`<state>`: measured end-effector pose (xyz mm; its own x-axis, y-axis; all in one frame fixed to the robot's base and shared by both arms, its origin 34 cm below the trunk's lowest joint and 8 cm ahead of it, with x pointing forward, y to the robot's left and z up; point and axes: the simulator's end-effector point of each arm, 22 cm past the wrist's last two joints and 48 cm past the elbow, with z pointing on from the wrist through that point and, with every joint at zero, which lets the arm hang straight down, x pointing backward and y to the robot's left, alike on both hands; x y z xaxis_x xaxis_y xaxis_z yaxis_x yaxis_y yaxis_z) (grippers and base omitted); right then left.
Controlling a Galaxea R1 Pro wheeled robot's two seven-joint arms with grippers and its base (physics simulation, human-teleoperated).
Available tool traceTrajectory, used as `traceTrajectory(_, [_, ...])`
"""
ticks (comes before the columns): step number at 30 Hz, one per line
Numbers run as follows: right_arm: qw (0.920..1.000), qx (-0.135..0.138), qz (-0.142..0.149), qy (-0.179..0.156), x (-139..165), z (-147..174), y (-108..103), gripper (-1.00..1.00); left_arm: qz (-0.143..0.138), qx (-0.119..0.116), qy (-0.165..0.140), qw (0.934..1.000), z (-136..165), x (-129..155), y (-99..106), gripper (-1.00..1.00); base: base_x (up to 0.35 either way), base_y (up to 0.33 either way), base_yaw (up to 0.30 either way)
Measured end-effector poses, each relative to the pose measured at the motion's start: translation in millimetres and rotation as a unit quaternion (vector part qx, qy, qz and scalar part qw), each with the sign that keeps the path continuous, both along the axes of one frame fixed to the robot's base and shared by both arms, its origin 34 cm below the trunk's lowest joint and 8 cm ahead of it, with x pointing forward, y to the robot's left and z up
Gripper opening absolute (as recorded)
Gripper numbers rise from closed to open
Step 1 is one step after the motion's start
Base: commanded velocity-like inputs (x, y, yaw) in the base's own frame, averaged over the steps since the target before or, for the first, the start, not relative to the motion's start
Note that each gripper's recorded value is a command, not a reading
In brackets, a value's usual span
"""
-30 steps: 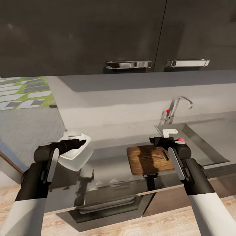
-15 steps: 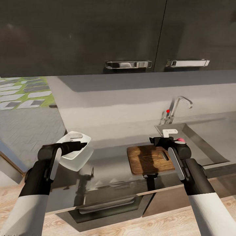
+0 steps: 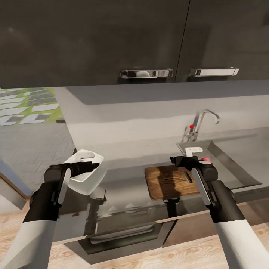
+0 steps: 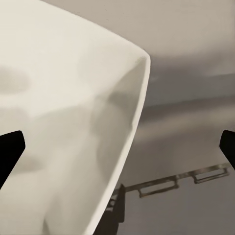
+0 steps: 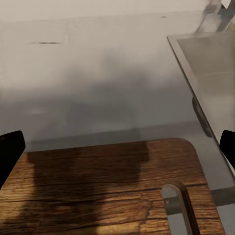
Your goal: In the kitchen, take the Vidalia onion out of the sink, dice it on the chopping board with the paring knife, put the diced onion into the bowl on the countertop, then place both the paring knife and the chopping board into the sink.
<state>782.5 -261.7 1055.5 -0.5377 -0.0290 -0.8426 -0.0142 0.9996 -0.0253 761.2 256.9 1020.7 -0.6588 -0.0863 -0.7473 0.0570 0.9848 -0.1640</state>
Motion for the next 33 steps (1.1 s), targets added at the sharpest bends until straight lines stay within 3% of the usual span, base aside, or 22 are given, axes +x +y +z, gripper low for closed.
traceTrajectory(9, [1.0000, 0.000, 0.000, 0.000, 0.0, 0.1, 0.0, 1.00, 0.003, 0.002, 0.004, 1.0000, -3.5, -0.5, 1.5, 1.00, 0.000, 0.000, 0.000])
traceTrajectory(17, [1.0000, 0.000, 0.000, 0.000, 0.0, 0.1, 0.0, 1.00, 0.008, 0.003, 0.037, 0.9993, -24.7, 4.6, 3.6, 1.00, 0.000, 0.000, 0.000])
traceTrajectory(33, [1.0000, 0.000, 0.000, 0.000, 0.0, 0.2, 0.0, 1.00, 0.016, 0.011, 0.043, 0.9989, -28.9, 4.9, 7.5, 1.00, 0.000, 0.000, 0.000])
